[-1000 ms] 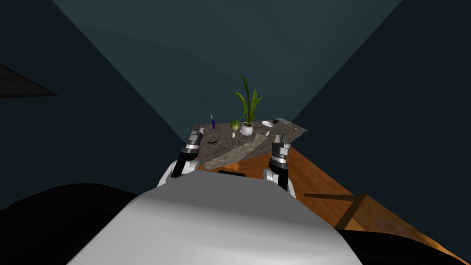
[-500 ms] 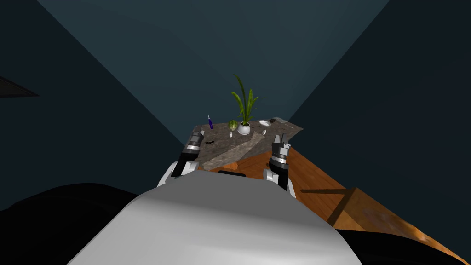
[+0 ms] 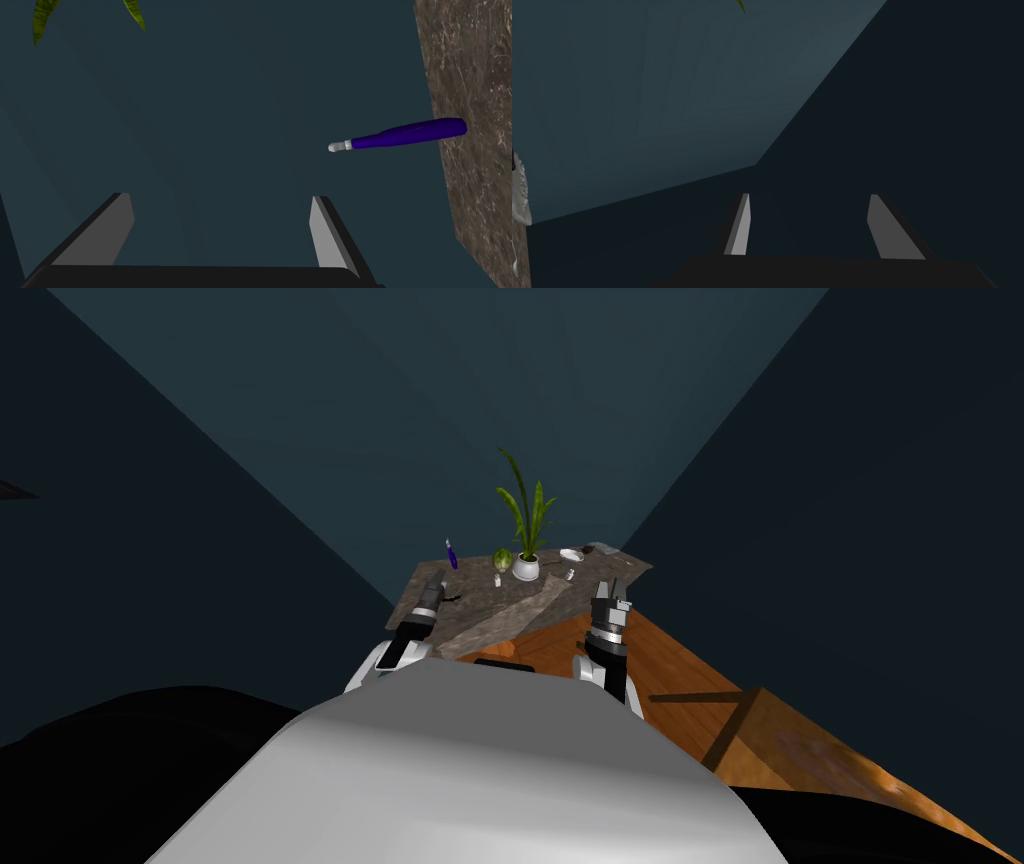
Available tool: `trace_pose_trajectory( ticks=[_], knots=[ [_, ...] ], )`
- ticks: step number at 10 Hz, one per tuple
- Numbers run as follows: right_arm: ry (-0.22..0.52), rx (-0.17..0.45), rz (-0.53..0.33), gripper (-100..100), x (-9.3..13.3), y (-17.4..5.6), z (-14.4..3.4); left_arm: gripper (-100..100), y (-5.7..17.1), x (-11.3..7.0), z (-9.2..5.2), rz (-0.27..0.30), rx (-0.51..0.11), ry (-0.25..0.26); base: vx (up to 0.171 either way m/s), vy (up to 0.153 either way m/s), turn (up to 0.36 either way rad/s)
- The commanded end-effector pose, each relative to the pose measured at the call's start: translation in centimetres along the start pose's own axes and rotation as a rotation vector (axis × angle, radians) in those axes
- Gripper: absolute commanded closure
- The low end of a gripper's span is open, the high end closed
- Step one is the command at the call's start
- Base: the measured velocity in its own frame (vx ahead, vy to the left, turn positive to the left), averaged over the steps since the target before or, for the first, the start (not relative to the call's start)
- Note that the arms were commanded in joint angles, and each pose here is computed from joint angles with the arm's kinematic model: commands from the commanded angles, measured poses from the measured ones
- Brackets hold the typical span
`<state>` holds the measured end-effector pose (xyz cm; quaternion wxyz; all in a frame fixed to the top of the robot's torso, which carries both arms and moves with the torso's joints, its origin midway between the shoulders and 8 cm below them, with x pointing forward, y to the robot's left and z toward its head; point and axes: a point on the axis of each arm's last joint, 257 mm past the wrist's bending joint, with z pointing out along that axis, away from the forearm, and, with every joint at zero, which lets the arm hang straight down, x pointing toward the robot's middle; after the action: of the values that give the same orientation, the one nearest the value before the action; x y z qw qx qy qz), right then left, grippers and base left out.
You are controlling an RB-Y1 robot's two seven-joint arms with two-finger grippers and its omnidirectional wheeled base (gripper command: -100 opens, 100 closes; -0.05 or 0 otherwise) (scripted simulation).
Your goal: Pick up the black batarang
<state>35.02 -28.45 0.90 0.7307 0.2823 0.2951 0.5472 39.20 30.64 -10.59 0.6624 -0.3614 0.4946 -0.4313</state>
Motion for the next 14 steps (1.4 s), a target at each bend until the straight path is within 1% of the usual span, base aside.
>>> trace_pose_trajectory(
  ticks=[1, 3, 5, 9, 13, 14],
  knots=[
    [0.0, 0.0, 0.0, 0, 0.0, 0.0, 0.0, -100, 1.9, -0.2, -0.2, 0.025, -0.054, 0.019, 0.017, -0.023, -0.024],
    [0.0, 0.0, 0.0, 0, 0.0, 0.0, 0.0, -100, 4.7, -0.1, -0.6, 0.066, -0.125, 0.045, 0.024, -0.019, -0.016],
    [0.0, 0.0, 0.0, 0, 0.0, 0.0, 0.0, -100, 7.7, -0.4, -1.2, 0.119, -0.2, 0.074, 0.034, -0.023, -0.007],
    [0.0, 0.0, 0.0, 0, 0.0, 0.0, 0.0, -100, 13.7, -1.8, -2.9, 0.249, -0.356, 0.13, 0.038, -0.023, 0.006],
    [0.0, 0.0, 0.0, 0, 0.0, 0.0, 0.0, -100, 19.1, -4.0, -5.3, 0.365, -0.503, 0.169, 0.039, -0.018, 0.017],
    [0.0, 0.0, 0.0, 0, 0.0, 0.0, 0.0, -100, 21.3, -4.8, -6.7, 0.401, -0.566, 0.184, 0.051, -0.015, 0.017]
  ],
)
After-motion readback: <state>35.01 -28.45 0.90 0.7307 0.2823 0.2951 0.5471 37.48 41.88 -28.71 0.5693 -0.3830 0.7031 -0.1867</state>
